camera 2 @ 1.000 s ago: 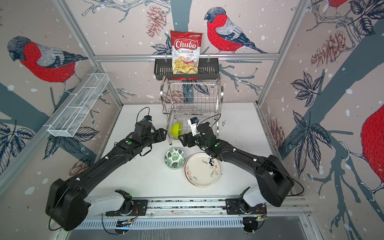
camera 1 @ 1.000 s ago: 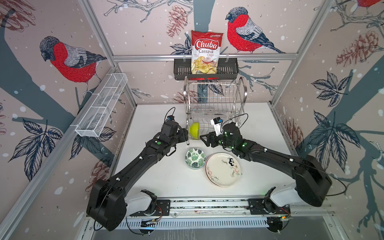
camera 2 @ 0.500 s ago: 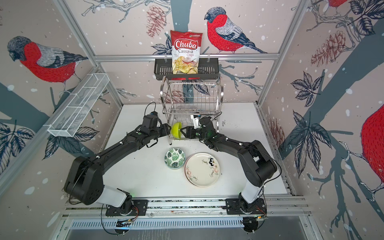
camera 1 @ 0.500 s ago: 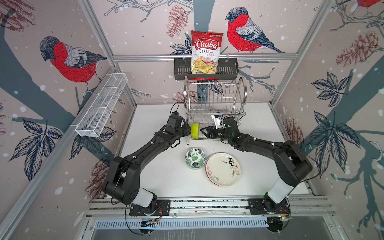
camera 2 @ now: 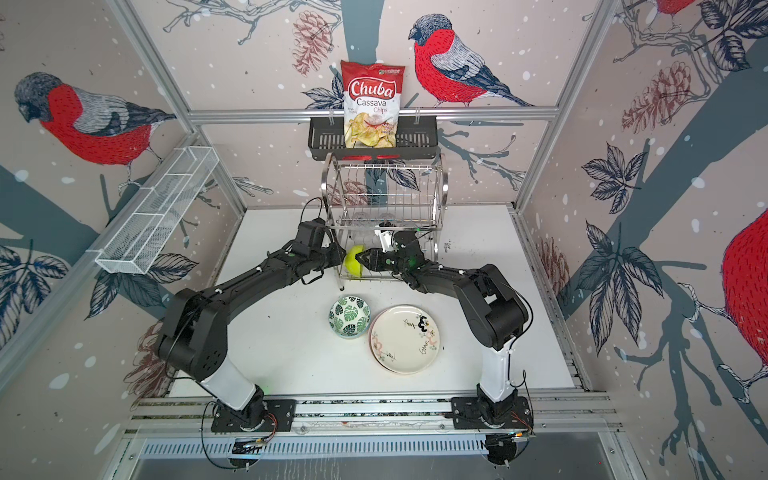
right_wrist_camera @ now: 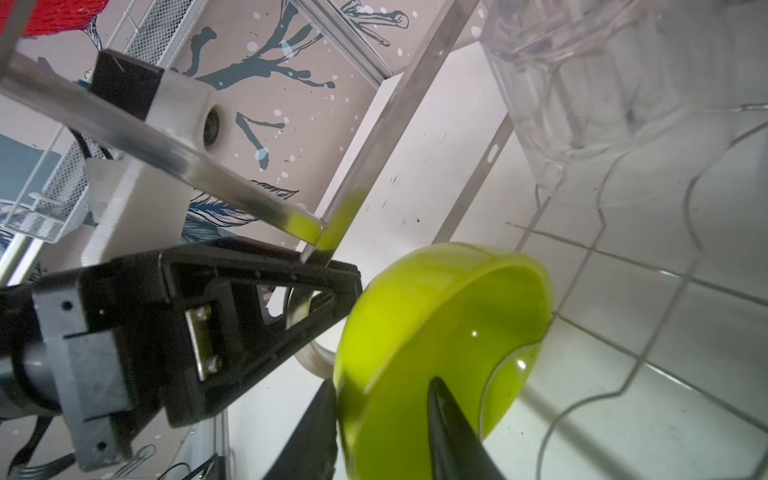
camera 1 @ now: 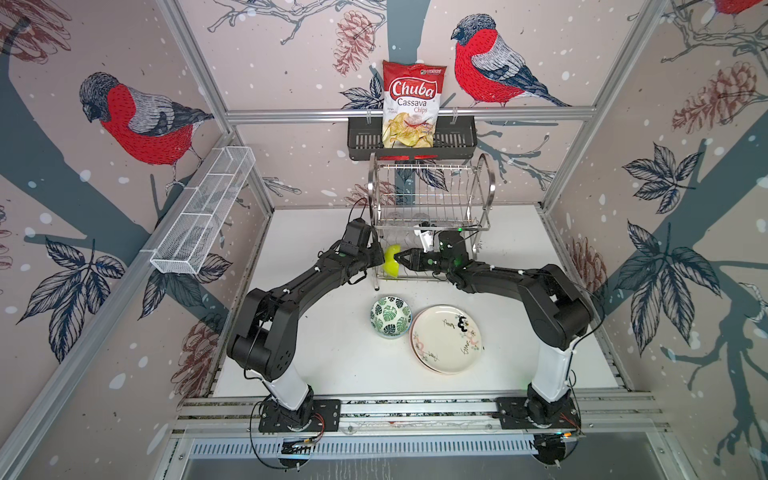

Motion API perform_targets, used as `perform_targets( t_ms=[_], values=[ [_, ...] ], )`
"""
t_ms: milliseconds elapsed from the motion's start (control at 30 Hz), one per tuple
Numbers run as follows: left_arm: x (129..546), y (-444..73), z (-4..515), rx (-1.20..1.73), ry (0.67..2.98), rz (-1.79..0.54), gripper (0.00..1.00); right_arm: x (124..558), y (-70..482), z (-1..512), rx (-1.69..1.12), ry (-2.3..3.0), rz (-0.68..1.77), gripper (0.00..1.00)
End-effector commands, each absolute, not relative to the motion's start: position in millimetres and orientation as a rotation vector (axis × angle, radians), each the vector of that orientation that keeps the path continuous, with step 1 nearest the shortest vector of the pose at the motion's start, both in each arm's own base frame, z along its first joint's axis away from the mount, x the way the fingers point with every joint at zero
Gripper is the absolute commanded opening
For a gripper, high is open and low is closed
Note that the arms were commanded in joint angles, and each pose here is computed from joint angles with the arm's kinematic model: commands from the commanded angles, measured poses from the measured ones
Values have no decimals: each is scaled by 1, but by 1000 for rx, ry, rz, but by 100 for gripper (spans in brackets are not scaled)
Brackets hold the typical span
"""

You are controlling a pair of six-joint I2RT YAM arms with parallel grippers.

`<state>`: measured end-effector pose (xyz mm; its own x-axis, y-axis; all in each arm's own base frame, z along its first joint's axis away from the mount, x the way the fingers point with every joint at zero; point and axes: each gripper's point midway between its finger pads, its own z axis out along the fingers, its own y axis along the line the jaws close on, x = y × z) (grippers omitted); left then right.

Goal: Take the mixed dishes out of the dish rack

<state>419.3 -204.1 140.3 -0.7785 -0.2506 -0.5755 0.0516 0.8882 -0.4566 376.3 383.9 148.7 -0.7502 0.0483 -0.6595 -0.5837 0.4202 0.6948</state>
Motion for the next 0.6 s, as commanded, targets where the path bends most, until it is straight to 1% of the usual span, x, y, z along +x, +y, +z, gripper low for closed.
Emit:
perform_targets(
  t_ms=[0, 100, 233, 333, 400, 567],
  values=[
    [422, -210, 146, -134, 2381, -639, 27, 378, 397, 160, -476, 2012, 1447, 32],
    [423, -210, 143, -131, 2395, -628, 26, 382, 406, 156, -462, 2003, 1514, 28],
    [425, -211, 139, -125, 2407, -622, 24, 384, 413, 151, -442, 1992, 1595, 16],
    [425, -212, 138, -116, 2412, -620, 21, 384, 414, 151, -438, 1988, 1607, 8],
    [425, -212, 138, -115, 2412, -619, 21, 384, 414, 152, -438, 1988, 1604, 5],
    [424, -210, 130, -121, 2432, -623, 20, 380, 413, 166, -434, 1957, 1633, 2]
  ],
)
